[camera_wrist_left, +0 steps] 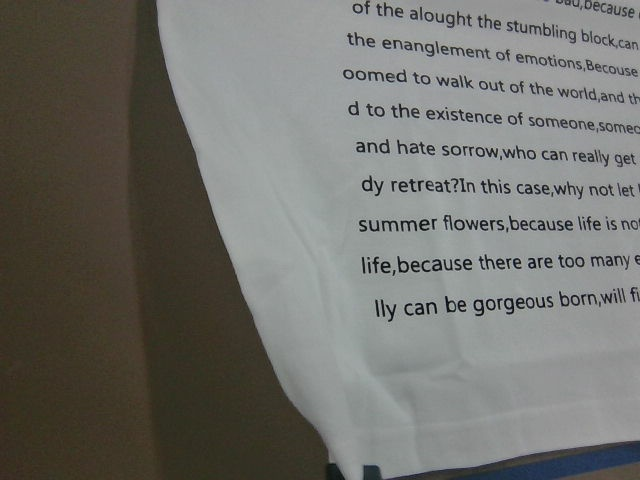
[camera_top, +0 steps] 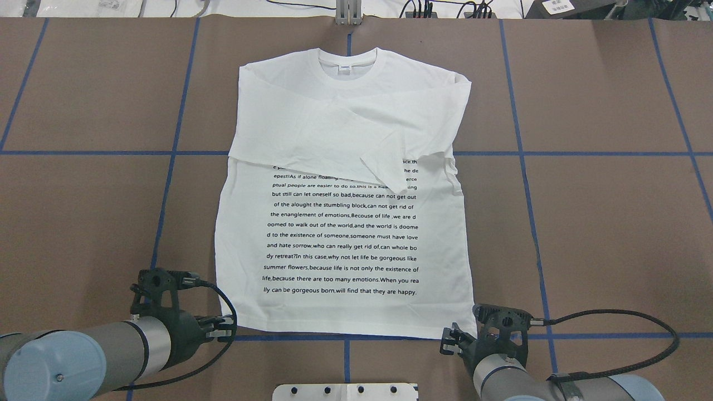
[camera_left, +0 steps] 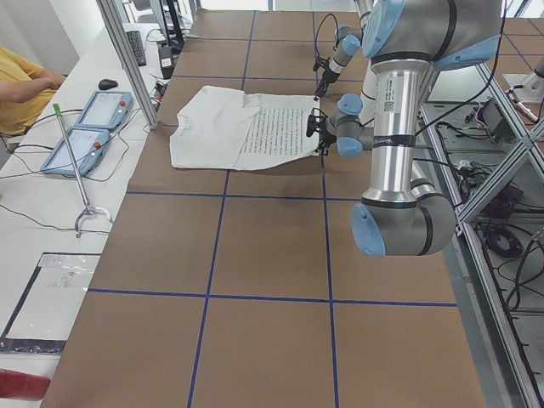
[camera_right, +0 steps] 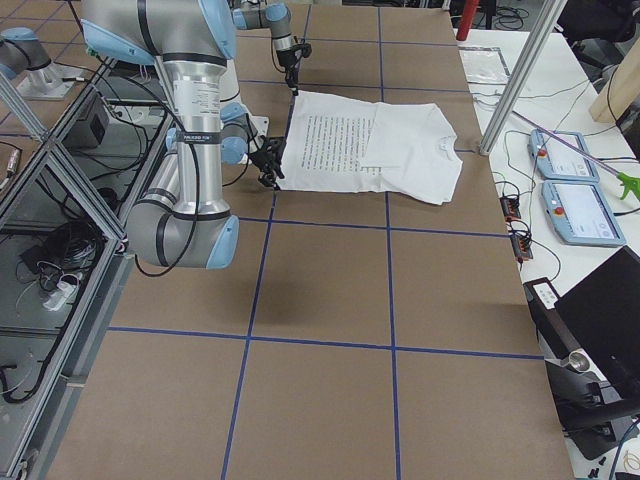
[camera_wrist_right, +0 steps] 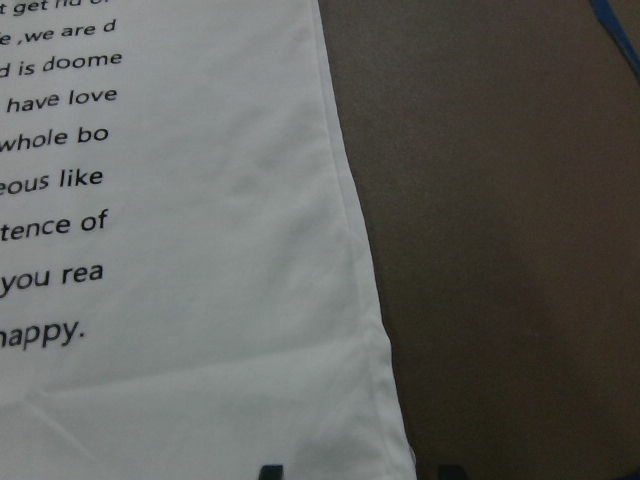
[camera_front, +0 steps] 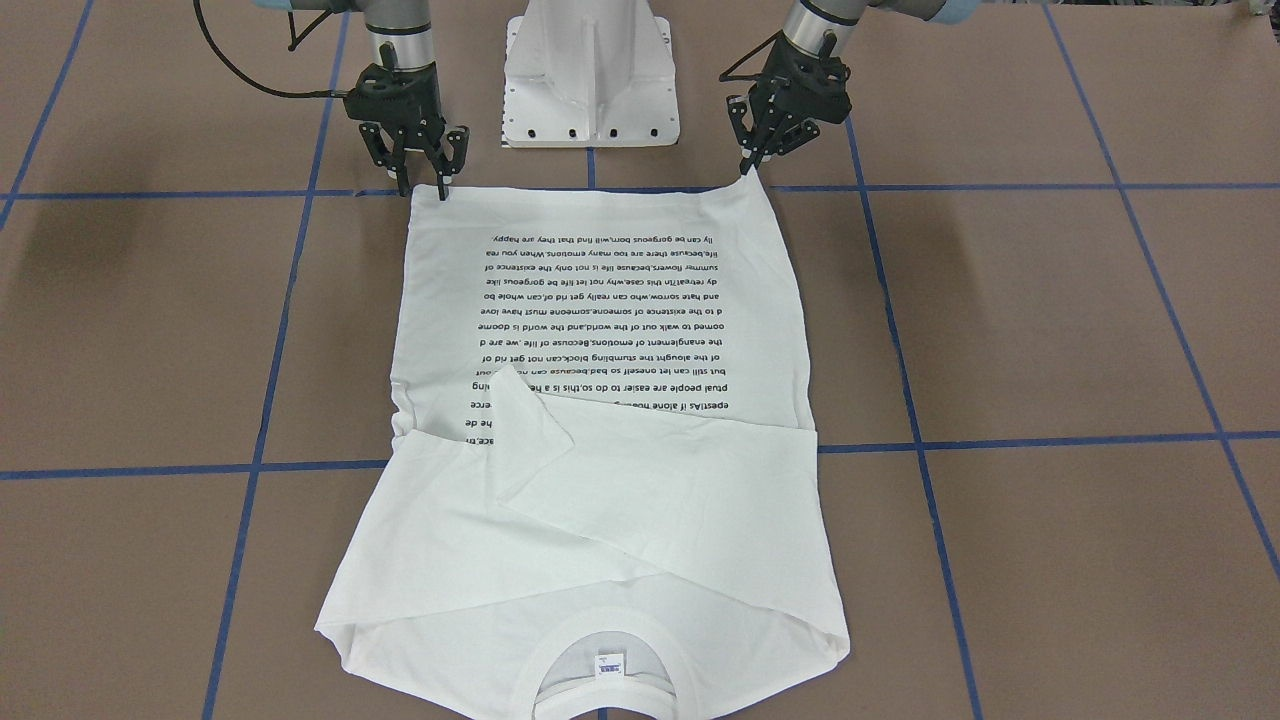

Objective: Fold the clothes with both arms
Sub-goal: 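Lower both grippers onto the hem corners and close on the fabric, then lift the hem with both grippers and carry it toward the collar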

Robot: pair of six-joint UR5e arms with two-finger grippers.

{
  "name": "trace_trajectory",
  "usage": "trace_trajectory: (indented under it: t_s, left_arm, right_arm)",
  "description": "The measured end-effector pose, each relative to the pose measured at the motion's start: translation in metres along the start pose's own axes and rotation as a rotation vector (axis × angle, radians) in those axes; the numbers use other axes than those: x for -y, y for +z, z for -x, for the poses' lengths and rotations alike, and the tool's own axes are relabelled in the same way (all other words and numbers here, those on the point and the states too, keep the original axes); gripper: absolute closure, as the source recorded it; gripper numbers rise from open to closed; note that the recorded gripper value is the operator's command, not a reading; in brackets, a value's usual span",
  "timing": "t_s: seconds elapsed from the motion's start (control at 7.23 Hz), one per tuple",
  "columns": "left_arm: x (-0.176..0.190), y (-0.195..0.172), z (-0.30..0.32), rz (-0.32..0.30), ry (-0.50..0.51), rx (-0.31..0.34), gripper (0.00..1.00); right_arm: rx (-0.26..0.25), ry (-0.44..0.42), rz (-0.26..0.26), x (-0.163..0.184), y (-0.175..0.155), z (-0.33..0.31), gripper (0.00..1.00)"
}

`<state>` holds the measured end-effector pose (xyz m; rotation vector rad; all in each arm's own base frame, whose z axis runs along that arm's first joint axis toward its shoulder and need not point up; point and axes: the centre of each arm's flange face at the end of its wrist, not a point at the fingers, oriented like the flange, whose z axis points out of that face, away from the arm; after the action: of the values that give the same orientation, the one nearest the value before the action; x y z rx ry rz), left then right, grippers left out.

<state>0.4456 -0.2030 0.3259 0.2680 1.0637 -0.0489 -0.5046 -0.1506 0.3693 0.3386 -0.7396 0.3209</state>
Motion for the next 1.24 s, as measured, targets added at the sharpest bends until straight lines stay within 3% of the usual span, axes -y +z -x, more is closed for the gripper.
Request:
trace_trajectory:
  t_s: [0.14, 0.28, 0.97, 1.24]
  left_arm:
    - [0.0, 0.0, 0.0, 0.0, 0.0, -0.001, 1.0]
    - [0.0, -0.001, 0.0, 0.0, 0.0, -0.001, 1.0]
    - [0.002, -0.006, -0.003, -0.003, -0.002, -0.013, 1.0]
    - [0.007, -0.036, -0.014, 0.006, -0.003, -0.057, 1.0]
  right_arm:
    - [0.0, -0.001, -0.002, -0.002, 0.0, 0.0, 0.62]
    - [0.0, -0.001, -0.005, -0.002, 0.001, 0.0, 0.96]
    - [0.014, 0.029, -0.017, 0.004, -0.007, 0.005, 1.0]
    - [0.007, 0.042, 0.011, 0.037, -0.065, 0.01, 1.0]
